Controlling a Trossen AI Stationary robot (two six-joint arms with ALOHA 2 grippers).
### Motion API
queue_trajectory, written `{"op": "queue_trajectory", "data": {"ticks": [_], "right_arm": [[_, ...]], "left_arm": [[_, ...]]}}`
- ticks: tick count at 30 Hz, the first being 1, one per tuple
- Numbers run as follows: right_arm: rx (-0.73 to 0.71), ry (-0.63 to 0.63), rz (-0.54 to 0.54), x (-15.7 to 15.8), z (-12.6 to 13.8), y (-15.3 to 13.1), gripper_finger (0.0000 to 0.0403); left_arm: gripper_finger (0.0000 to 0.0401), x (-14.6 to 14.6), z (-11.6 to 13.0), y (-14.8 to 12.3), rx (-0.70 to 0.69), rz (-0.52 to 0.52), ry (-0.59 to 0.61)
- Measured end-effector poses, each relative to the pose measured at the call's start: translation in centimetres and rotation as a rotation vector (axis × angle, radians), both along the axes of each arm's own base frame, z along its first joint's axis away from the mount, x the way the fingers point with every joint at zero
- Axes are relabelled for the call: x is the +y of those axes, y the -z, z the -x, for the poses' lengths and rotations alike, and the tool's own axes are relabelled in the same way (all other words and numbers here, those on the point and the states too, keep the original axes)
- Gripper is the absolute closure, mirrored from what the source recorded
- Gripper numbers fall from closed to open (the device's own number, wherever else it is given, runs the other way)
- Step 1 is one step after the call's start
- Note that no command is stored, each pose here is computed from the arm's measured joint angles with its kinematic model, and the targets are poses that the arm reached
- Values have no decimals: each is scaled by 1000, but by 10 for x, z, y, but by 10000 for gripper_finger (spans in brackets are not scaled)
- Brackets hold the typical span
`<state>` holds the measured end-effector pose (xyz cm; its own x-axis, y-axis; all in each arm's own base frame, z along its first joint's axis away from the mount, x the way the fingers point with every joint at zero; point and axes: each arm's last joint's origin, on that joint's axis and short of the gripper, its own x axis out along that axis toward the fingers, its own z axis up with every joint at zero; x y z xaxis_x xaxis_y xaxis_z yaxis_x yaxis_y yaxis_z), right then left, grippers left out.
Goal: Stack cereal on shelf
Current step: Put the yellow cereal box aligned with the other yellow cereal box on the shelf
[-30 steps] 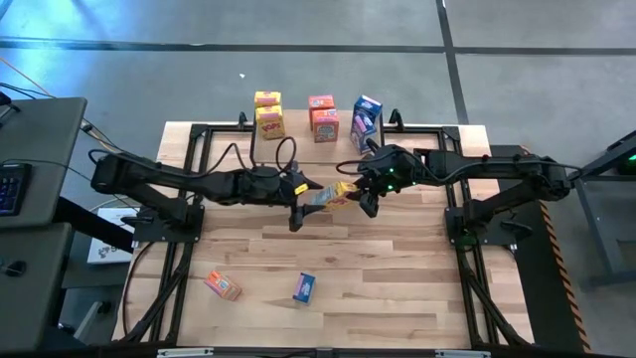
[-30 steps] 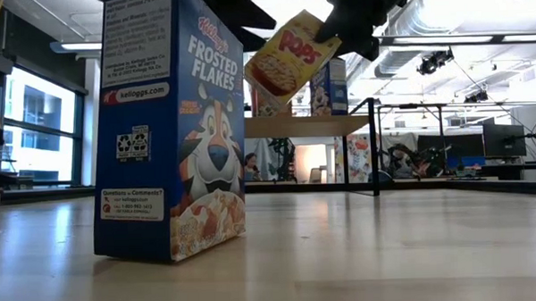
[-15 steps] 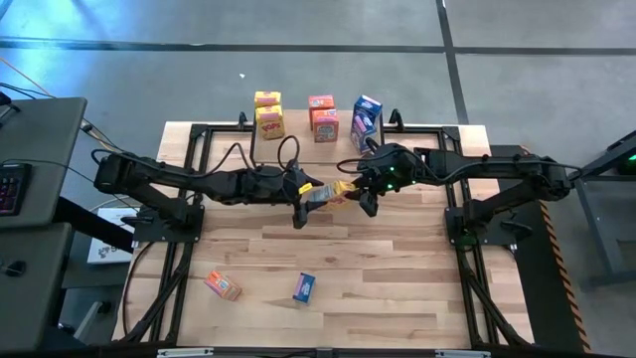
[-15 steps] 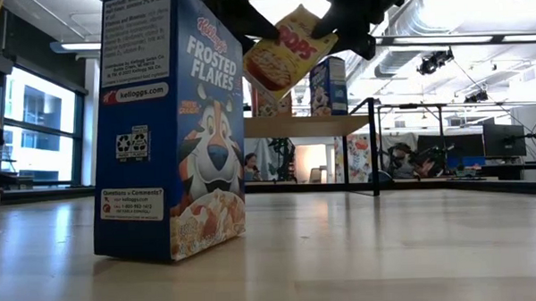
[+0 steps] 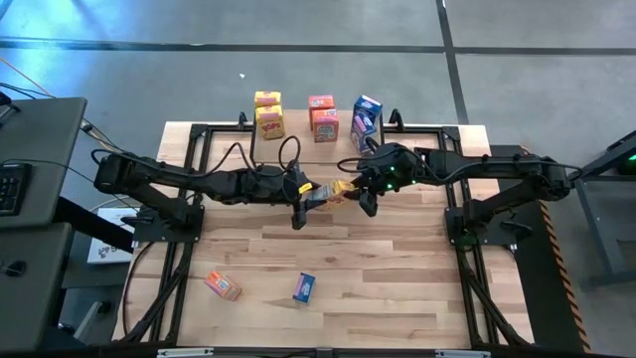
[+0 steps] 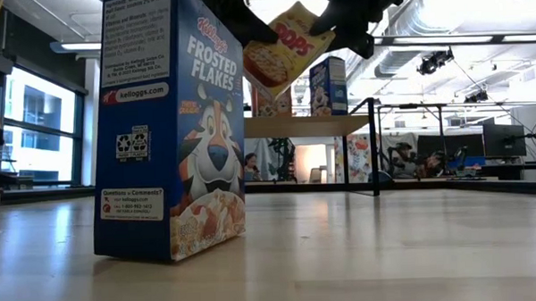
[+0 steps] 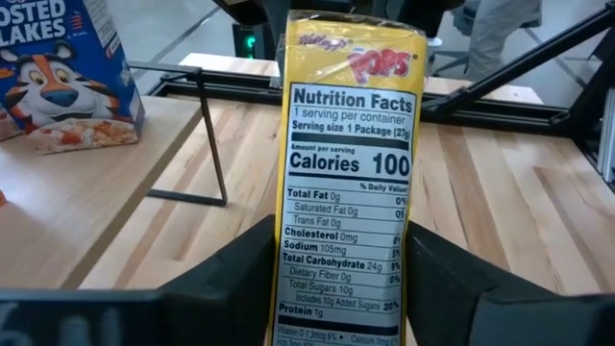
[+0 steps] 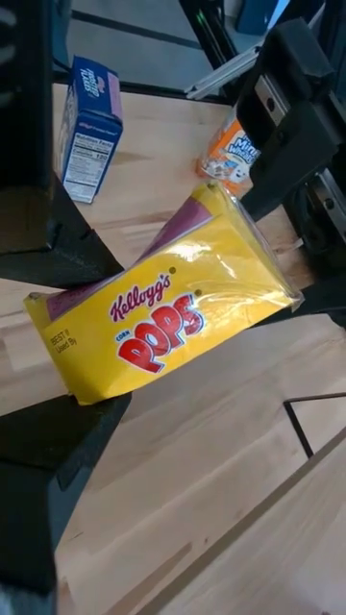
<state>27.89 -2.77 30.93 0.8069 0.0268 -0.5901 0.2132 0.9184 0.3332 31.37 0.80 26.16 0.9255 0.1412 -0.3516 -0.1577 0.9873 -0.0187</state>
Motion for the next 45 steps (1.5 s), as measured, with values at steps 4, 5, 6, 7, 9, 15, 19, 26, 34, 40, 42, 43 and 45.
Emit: {"op": "queue_trajectory", "data": {"ticks": [4, 5, 6, 7, 9, 15, 19, 26, 34, 40, 42, 43, 45], "right_arm": [[0, -8, -6, 0, 0, 0, 245], [0, -8, -6, 0, 0, 0, 245], [0, -8, -6, 0, 0, 0, 245], [0, -8, -6, 0, 0, 0, 245], [-1, -8, -6, 0, 0, 0, 245], [-3, -9, -1, 0, 0, 0, 245], [-6, -20, -6, 1, 0, -1, 245], [-12, -41, -28, 1, 0, -1, 242], [-44, -93, 23, 2, -1, -4, 205], [-57, -109, 16, 3, -2, -5, 180], [-59, -119, 9, 3, -2, -5, 175], [-60, -125, 4, 3, -2, -5, 173], [-65, -131, -11, 3, -2, -5, 171]], "left_arm": [[239, 0, 0, 0, 1, 10, 10], [242, 0, 0, 0, 1, 10, 11], [245, 0, 0, 0, 1, 11, 12], [247, 0, 0, 0, 1, 11, 13], [249, 0, 0, 0, 1, 11, 13], [251, 0, 0, 0, 0, 18, 14], [251, -1, 0, 0, -2, 23, 13], [251, -1, 0, 0, -6, 28, 19], [252, -1, 0, -1, -14, 24, 21], [252, -2, 0, -1, -13, 34, 45], [252, -2, 0, -1, -13, 35, 49], [252, -2, 0, -1, -12, 35, 49], [252, -2, 1, -3, -12, 33, 54]]}}
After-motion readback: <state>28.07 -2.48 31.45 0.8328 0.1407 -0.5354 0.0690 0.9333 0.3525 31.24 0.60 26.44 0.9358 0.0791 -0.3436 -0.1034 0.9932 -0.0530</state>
